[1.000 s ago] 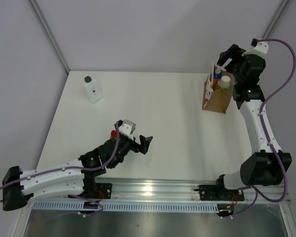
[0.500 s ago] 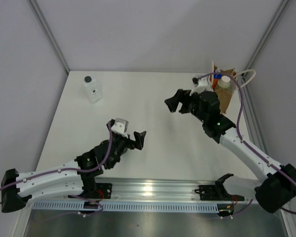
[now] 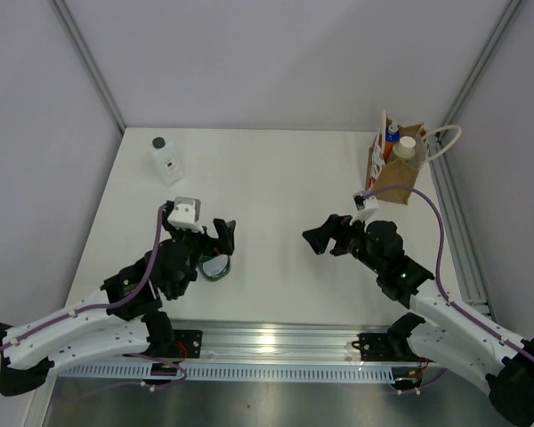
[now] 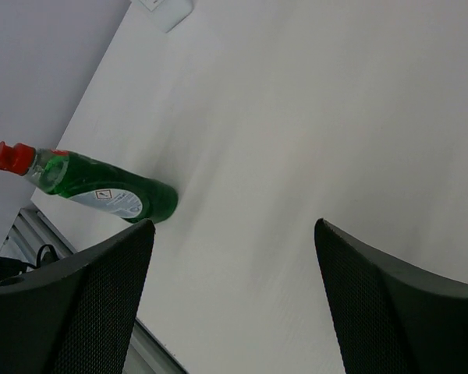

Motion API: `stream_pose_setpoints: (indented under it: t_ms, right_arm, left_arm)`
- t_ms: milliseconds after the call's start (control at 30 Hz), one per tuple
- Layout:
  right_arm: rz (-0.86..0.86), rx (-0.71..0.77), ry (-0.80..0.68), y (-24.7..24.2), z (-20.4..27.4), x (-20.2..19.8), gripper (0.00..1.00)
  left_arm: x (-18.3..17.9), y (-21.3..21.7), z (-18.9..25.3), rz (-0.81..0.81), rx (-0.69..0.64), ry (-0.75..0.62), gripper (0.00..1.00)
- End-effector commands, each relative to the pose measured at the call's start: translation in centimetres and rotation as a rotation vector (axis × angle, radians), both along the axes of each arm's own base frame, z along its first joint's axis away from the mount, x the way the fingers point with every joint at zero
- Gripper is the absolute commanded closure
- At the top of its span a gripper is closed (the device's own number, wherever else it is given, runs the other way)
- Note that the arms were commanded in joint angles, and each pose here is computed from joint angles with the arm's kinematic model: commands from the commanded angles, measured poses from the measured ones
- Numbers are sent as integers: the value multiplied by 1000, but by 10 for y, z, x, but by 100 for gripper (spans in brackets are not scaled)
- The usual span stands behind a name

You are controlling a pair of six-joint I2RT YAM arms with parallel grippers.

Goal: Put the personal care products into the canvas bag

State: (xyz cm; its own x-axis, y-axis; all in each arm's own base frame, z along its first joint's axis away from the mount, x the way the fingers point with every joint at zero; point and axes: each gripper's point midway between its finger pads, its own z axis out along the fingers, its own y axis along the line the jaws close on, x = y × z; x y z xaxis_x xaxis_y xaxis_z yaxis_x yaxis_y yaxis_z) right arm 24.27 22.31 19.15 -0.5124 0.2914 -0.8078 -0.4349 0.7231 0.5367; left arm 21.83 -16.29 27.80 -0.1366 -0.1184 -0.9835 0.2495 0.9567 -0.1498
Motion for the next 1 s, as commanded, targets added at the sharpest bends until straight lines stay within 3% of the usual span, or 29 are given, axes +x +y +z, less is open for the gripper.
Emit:
stream_pose_setpoints:
  t_ms: [0, 733, 967]
  right_arm:
    - [35, 103, -79, 9, 34, -4, 13]
    - [35, 67, -89, 10, 33, -4, 13]
    - [50, 62, -76, 14, 30, -4, 13]
  left_arm:
    - [-11, 21, -31, 19, 67, 141, 1]
    - [-10, -1, -135, -102, 110, 388, 1]
    - [-11, -15, -150, -158, 121, 415, 12]
